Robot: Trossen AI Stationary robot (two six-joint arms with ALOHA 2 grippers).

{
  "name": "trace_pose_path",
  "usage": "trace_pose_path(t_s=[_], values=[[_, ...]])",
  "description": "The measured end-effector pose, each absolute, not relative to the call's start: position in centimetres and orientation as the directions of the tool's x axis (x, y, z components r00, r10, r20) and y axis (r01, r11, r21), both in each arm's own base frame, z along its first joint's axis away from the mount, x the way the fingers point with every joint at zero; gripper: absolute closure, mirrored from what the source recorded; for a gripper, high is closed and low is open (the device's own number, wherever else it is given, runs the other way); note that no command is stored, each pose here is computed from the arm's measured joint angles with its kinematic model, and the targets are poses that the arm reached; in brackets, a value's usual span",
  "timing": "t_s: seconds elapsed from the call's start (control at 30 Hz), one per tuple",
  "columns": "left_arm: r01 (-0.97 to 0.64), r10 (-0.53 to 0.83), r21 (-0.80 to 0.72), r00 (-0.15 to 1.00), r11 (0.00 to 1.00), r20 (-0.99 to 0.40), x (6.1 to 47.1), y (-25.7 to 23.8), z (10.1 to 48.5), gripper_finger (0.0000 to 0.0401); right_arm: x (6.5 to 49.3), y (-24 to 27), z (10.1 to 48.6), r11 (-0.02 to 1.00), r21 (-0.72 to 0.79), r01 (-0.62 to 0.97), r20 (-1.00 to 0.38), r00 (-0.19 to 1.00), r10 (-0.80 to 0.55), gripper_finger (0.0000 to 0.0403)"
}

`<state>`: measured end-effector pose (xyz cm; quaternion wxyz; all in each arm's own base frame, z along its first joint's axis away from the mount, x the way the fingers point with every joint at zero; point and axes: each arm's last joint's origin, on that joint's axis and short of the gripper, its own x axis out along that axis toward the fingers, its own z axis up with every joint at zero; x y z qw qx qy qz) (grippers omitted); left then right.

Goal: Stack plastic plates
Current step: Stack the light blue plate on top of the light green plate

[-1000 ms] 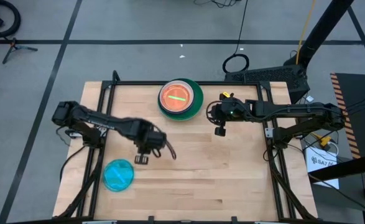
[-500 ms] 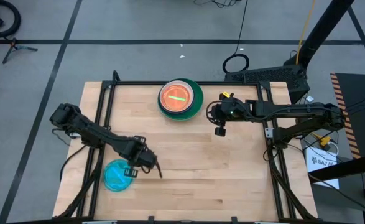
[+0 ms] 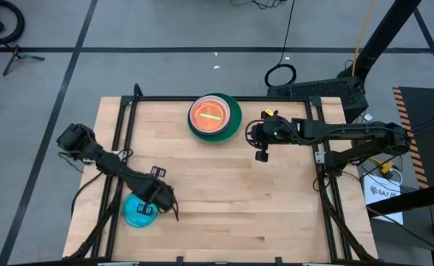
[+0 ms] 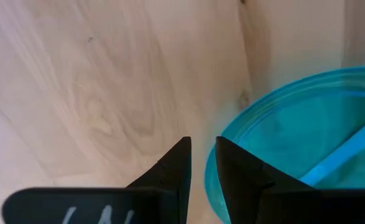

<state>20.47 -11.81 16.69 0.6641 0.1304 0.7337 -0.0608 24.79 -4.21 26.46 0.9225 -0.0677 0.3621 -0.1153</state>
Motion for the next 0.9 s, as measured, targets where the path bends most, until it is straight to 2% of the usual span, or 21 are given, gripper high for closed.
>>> trace_pose_path(t_s=[0.23, 0.4, 0.53, 0.9], values=[[0.364, 0.108, 0.089, -0.031, 0.927, -0.994, 18.2, -12.2, 16.8, 0.0320, 24.8, -4.2, 26.5, 0.964, -0.205, 0.166, -0.652, 0.712, -0.261, 0.0303], [0.289, 0.025, 0.054, 0.104, 0.956, -0.994, 16.9, -11.3, 18.9, 0.0320, 25.0, -4.2, 26.7, 0.971, -0.184, 0.153, -0.634, 0.736, -0.237, 0.0303], [0.221, 0.017, 0.053, 0.165, 0.974, -0.986, 16.4, -10.7, 20.1, 0.0320, 25.3, -4.0, 27.0, 0.980, -0.158, 0.119, -0.602, 0.775, -0.191, 0.0303], [0.197, -0.012, 0.016, 0.144, 0.980, -0.989, 15.7, -10.8, 18.5, 0.0317, 25.3, -4.0, 27.1, 0.980, -0.157, 0.119, -0.595, 0.781, -0.190, 0.0303]])
